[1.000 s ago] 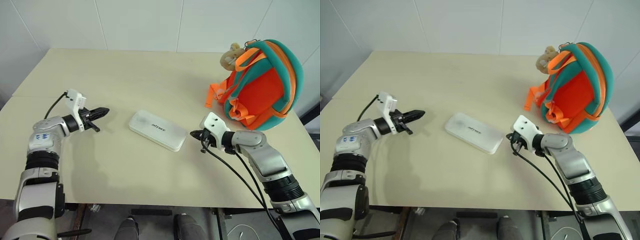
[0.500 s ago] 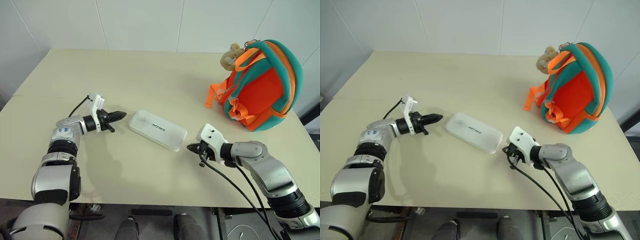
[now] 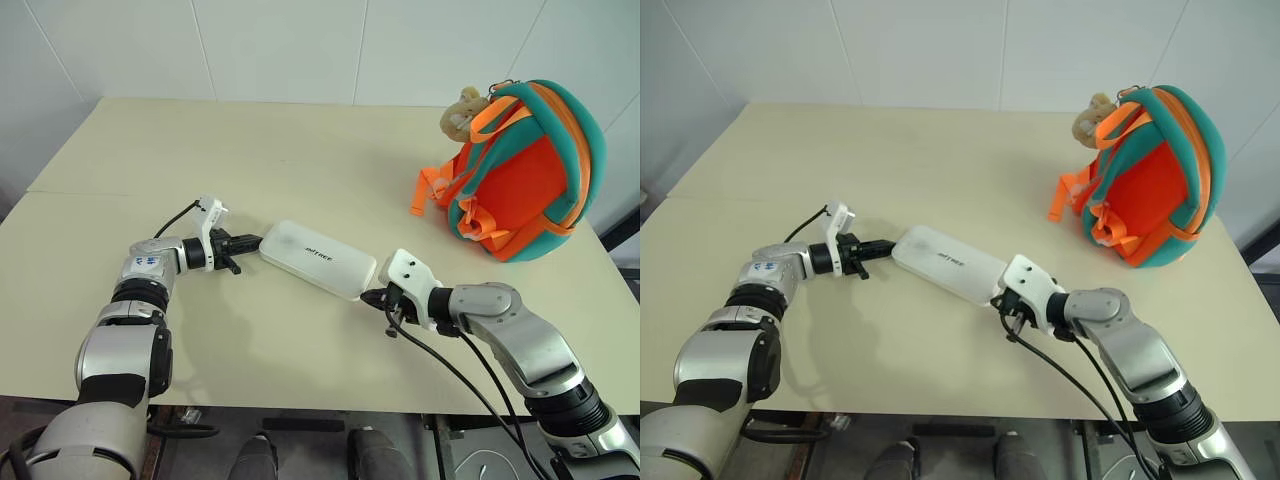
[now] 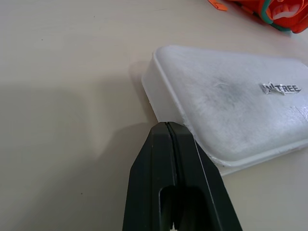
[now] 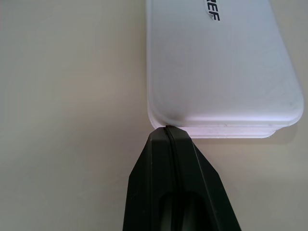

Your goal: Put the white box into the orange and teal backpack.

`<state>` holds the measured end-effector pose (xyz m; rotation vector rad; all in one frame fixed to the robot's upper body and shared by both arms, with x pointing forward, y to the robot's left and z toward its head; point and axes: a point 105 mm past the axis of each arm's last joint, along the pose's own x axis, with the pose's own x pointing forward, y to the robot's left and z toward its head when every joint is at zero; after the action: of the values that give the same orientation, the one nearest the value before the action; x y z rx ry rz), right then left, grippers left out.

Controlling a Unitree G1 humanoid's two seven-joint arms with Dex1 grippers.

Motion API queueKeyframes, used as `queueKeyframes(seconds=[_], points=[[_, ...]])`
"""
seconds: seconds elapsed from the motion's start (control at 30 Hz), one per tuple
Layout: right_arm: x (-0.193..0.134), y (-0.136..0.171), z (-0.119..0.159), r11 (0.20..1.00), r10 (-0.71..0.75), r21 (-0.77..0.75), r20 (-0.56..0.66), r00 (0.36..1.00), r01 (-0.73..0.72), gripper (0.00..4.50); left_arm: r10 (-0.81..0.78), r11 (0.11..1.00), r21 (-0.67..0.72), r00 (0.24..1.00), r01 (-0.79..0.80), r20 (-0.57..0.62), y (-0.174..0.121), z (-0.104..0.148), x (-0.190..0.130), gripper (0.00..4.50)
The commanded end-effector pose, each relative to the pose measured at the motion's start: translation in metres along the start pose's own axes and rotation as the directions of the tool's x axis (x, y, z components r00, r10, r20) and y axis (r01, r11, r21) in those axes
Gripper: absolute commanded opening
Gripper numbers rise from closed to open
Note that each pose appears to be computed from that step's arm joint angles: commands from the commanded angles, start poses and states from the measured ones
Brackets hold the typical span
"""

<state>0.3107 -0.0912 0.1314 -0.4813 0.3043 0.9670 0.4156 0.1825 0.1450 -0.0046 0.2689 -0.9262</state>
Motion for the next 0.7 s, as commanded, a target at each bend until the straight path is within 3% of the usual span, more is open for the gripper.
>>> queueKeyframes(seconds=[0.03,0.27,0.47,0.7], points=[[0.003,-0.003,0.02,0.999,-0.012,-0.05,0.063,0.998,0.015,0.0,-0.106,0.992,0.06,0.994,0.107,-0.029,-0.013,0.006,0.004,0.01],[0.0,-0.005,0.022,0.997,0.024,-0.077,0.058,0.998,-0.019,0.0,-0.211,0.971,0.094,0.974,0.218,-0.079,-0.027,0.009,-0.002,0.01],[-0.011,-0.014,0.021,0.996,0.015,-0.094,0.048,0.999,-0.01,0.0,-0.184,0.974,0.122,0.979,0.193,-0.087,-0.025,0.012,-0.009,0.01],[-0.04,-0.054,0.018,0.985,-0.134,-0.103,0.059,0.989,0.139,0.0,-0.136,0.981,0.132,0.988,0.145,-0.075,-0.019,0.013,-0.015,0.01]])
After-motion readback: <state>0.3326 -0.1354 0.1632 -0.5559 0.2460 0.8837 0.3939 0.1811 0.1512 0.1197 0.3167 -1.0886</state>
